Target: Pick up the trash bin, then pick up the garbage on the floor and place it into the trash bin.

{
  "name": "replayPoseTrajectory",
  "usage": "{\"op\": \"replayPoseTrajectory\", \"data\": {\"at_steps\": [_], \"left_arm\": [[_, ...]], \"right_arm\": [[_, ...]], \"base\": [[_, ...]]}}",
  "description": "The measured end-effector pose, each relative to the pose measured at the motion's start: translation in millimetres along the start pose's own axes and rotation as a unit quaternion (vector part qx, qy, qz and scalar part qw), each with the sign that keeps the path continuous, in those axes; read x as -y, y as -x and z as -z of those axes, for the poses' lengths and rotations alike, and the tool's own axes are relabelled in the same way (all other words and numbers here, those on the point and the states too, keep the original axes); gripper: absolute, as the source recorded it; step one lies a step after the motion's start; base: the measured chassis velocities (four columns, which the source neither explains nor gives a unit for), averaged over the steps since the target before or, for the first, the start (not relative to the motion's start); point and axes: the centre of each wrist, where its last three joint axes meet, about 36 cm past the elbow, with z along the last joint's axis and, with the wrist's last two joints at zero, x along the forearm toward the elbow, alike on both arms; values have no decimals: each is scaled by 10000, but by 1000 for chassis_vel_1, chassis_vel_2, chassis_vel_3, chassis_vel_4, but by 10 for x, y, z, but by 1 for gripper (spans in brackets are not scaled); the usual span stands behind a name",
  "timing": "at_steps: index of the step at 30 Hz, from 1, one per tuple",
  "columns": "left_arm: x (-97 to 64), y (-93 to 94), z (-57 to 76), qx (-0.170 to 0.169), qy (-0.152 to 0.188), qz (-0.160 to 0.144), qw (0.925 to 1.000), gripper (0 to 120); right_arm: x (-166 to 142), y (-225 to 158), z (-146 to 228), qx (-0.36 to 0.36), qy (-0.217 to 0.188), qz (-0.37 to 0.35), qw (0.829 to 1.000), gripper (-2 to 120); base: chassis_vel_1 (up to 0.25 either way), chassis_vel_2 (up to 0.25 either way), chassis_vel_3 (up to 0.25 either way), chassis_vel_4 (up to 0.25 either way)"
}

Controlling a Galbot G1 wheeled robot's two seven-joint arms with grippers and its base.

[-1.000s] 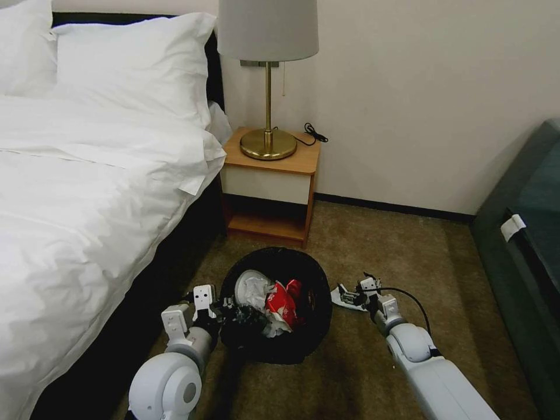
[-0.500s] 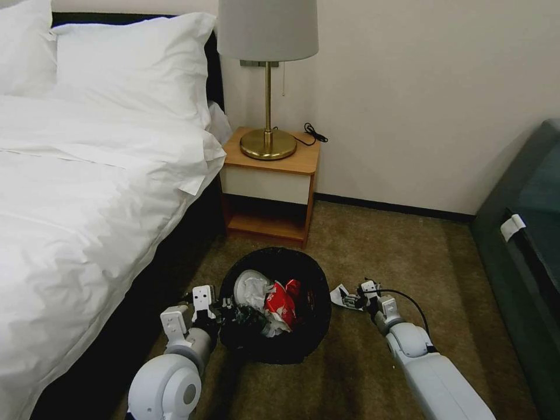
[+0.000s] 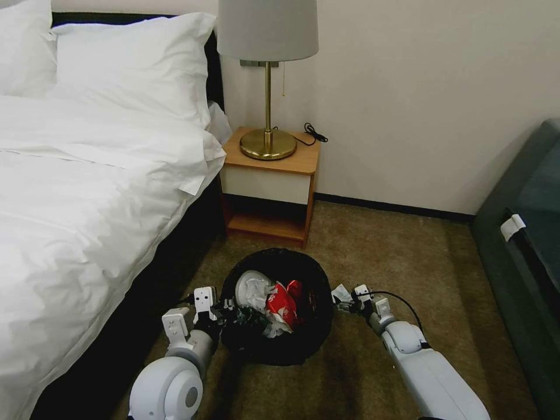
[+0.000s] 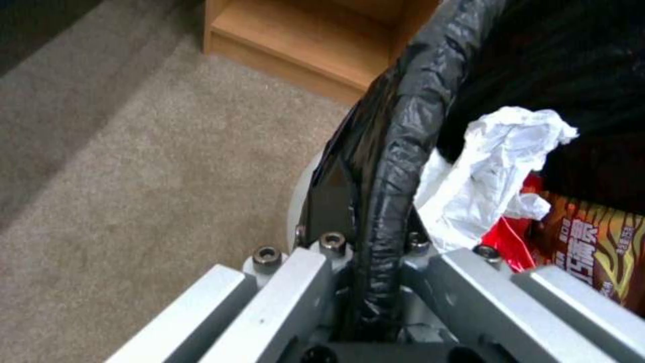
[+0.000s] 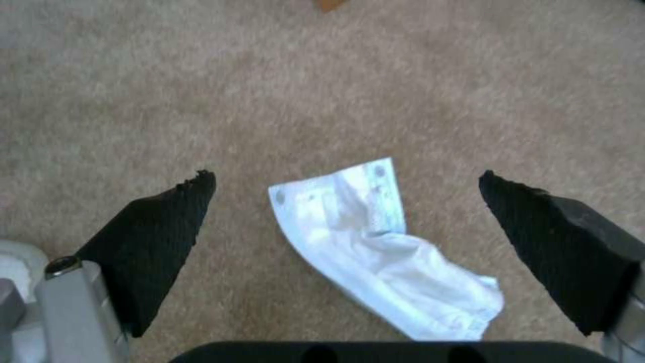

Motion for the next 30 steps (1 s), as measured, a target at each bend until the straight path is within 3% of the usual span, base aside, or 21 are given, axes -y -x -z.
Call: {"op": "replayPoseTrajectory", "data": {"at_steps": [20, 30], "left_arm": [[10, -61, -17, 15, -24, 43, 10000, 0], [11, -88, -5, 58, 16, 100, 9999, 0]], "right_arm": [[226, 443, 140, -58, -167, -14, 9998, 100], [263, 481, 0, -238, -92, -86, 9996, 100]], "base": [[0, 0, 0, 0], [0, 0, 0, 0]]}}
